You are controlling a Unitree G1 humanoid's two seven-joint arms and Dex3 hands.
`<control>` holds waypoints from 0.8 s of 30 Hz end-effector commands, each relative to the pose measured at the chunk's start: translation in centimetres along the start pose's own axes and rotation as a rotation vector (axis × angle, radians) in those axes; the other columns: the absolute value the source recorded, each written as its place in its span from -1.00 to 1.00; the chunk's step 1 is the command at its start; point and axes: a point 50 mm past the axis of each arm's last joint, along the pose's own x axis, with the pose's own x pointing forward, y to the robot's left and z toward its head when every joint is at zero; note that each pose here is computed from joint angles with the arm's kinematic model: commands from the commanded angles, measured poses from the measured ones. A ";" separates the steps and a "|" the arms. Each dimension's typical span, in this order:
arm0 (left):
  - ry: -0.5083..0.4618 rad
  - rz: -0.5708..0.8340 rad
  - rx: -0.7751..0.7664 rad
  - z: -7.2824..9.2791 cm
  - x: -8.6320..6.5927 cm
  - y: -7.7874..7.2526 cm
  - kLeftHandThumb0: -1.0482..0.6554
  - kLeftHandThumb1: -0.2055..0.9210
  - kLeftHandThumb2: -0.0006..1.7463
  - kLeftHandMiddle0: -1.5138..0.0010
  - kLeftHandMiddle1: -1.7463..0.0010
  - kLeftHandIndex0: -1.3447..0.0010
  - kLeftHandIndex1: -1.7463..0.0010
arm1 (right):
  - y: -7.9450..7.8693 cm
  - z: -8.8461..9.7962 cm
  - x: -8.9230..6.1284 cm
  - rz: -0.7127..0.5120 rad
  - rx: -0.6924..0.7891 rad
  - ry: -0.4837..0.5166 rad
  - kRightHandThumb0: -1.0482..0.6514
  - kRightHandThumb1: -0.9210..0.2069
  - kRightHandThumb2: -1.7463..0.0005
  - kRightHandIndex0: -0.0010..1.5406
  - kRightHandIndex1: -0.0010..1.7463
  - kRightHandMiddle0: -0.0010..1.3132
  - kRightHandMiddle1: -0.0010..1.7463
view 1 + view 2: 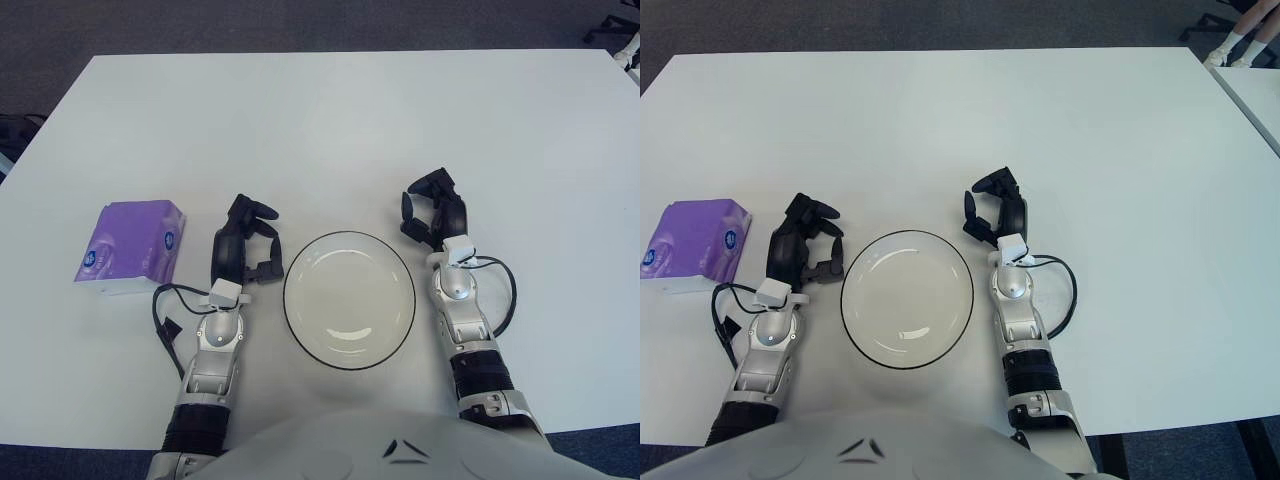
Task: Put the tissue paper into the plate.
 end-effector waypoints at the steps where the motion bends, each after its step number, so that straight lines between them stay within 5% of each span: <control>1: 0.220 -0.013 0.076 -4.0 -3.0 0.7 0.22 -0.35 0.74 0.01 -1.00 0.29 -1.00 | -1.0 -6.8 -5.0 -0.010 -0.054 0.401 -0.25 -0.35 -0.17 -0.17 0.61 -0.36 1.00; 17: 0.210 -0.015 0.077 -3.9 -3.0 0.8 0.22 -0.32 0.72 0.03 -1.00 0.31 -1.00 | -0.9 -6.8 -5.1 -0.007 -0.046 0.399 -0.24 -0.38 -0.15 -0.18 0.60 -0.37 1.00; 24: 0.066 -0.028 0.169 -1.4 -3.3 0.7 0.22 -0.26 0.68 0.06 -1.00 0.35 -1.00 | -0.8 -6.8 -5.1 -0.009 -0.040 0.399 -0.25 -0.35 -0.17 -0.18 0.60 -0.36 1.00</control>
